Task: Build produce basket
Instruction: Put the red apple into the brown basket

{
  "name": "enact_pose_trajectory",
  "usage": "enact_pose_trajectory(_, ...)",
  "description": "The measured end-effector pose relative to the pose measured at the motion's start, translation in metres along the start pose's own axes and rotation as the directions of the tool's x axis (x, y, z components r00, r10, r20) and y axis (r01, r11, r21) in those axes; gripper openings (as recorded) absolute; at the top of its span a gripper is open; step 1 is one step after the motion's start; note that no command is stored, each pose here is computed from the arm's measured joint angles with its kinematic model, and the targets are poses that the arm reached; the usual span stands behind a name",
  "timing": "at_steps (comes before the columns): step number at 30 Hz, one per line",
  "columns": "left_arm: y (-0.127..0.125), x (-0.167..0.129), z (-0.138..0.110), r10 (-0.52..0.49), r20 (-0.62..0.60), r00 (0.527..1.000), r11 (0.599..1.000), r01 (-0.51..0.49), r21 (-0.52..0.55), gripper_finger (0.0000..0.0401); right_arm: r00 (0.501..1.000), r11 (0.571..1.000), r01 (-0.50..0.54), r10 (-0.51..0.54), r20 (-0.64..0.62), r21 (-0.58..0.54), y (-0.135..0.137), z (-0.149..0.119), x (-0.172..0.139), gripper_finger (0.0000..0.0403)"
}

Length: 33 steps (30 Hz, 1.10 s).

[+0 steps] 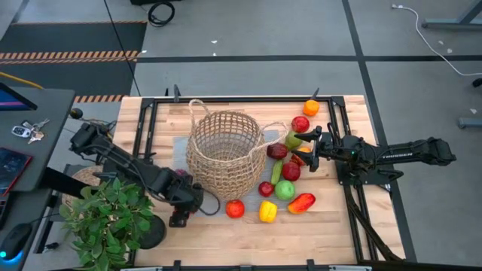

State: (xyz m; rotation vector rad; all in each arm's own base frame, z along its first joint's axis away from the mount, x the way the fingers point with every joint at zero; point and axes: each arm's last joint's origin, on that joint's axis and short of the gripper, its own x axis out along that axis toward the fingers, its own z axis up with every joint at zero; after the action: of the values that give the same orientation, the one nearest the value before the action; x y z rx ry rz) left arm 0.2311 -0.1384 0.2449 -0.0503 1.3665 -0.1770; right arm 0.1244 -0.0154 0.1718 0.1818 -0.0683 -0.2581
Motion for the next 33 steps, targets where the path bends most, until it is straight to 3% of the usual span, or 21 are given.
enact_pose_trajectory(6,-0.020,0.008,-0.009,0.082,-0.008,0.997,0.971,-0.078,0.228,0.0231,1.000,1.000,0.000,0.000,0.000,0.000,0.000,0.000,0.000,0.0348)
enact_pose_trajectory(14,-0.025,0.009,-0.016,0.162,0.021,0.987,0.880,-0.154,0.450,0.0183,1.000,1.000,0.000,0.000,0.000,0.000,0.000,0.000,0.000,0.0348)
enact_pose_trajectory(18,-0.021,0.017,-0.023,0.184,-0.014,0.983,0.869,-0.156,0.469,0.0168,1.000,1.000,0.000,0.000,0.000,0.000,0.000,0.000,0.000,0.0348)
enact_pose_trajectory(28,-0.015,0.028,-0.031,0.212,-0.045,0.976,0.796,-0.146,0.587,0.0138,1.000,1.000,0.000,0.000,0.000,0.000,0.000,0.000,0.000,0.0348)
enact_pose_trajectory(33,-0.015,0.028,-0.030,0.212,-0.030,0.977,0.791,-0.153,0.592,0.0122,1.000,1.000,0.000,0.000,0.000,0.000,0.000,0.000,0.000,0.0348)
